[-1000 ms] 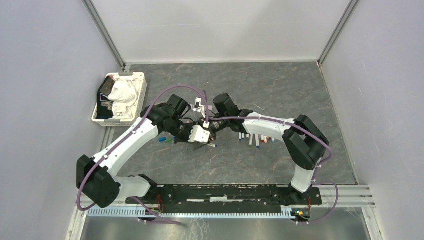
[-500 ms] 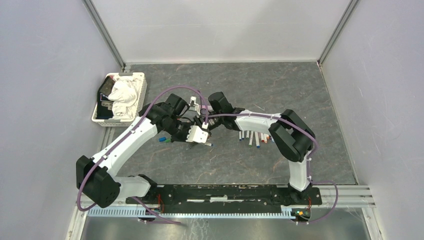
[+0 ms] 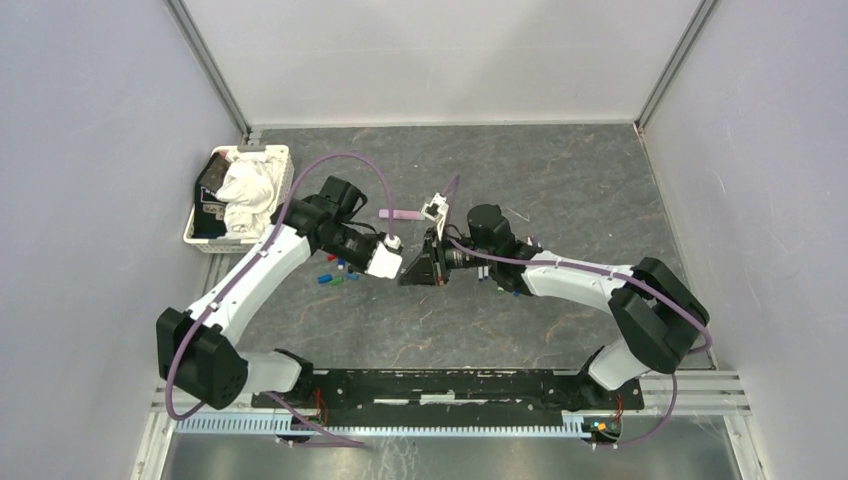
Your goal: Open the pen caps
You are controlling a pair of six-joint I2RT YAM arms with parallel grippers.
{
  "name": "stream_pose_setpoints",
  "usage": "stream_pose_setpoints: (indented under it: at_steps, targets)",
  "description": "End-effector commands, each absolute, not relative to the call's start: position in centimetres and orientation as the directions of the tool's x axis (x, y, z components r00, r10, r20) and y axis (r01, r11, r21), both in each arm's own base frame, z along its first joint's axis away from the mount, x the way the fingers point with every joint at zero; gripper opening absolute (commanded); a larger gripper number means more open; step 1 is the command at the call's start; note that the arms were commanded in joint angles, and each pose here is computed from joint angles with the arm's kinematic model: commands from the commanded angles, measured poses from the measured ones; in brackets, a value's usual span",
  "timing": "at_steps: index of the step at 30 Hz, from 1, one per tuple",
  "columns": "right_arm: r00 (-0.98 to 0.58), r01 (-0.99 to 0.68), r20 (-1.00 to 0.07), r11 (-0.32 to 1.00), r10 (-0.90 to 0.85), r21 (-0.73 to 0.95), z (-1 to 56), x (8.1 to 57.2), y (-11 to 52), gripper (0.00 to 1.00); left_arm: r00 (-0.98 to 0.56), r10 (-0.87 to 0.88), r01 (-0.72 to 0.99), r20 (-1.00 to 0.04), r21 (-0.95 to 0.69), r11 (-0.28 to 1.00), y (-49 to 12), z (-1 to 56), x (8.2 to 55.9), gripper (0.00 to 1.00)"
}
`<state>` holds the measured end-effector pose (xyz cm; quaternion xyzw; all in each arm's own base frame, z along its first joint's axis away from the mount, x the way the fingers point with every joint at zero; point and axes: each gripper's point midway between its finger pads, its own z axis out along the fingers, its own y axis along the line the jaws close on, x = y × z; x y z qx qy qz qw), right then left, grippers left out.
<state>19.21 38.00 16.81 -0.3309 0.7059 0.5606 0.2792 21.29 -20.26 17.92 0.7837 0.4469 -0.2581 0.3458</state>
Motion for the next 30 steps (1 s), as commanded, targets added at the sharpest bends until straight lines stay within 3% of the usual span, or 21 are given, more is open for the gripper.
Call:
stream_pose_setpoints:
  at_steps: [1, 7, 11, 13, 23, 30]
  targets:
    - [-0.790, -0.552, -0.447, 0.170, -0.419, 0.816, 10.9, 13.3, 32.8, 0.00, 0.411, 0.865, 0.896, -0.287, 0.303, -0.325, -10.8, 16.0, 23.5, 0.02]
    - [-0.782, -0.539, -0.451, 0.106, -0.429, 0.835, 13.3, 15.1, 37.1, 0.00, 0.458, 0.854, 0.873, -0.246, 0.304, -0.381, -11.7, 14.8, 21.4, 0.02]
    - [-0.782, -0.521, -0.462, 0.031, -0.418, 0.853, 16.0, 16.1, 40.6, 0.36, 0.480, 0.810, 0.867, -0.336, 0.321, -0.381, -14.1, 15.9, 20.7, 0.02]
    - [-0.777, -0.525, -0.479, 0.001, -0.408, 0.851, 17.3, 16.9, 42.1, 0.43, 0.475, 0.795, 0.872, -0.378, 0.320, -0.370, -15.1, 16.4, 20.4, 0.02]
    - [-0.815, -0.509, -0.515, -0.098, -0.266, 0.855, 22.2, 19.9, 45.6, 0.45, 0.431, 0.736, 0.897, -0.522, 0.336, -0.287, -17.9, 18.9, 19.7, 0.02]
    - [-0.782, -0.501, -0.520, -0.150, -0.343, 0.853, 22.4, 17.8, 45.7, 0.39, 0.477, 0.706, 0.867, -0.524, 0.414, -0.278, -18.4, 20.0, 20.4, 0.02]
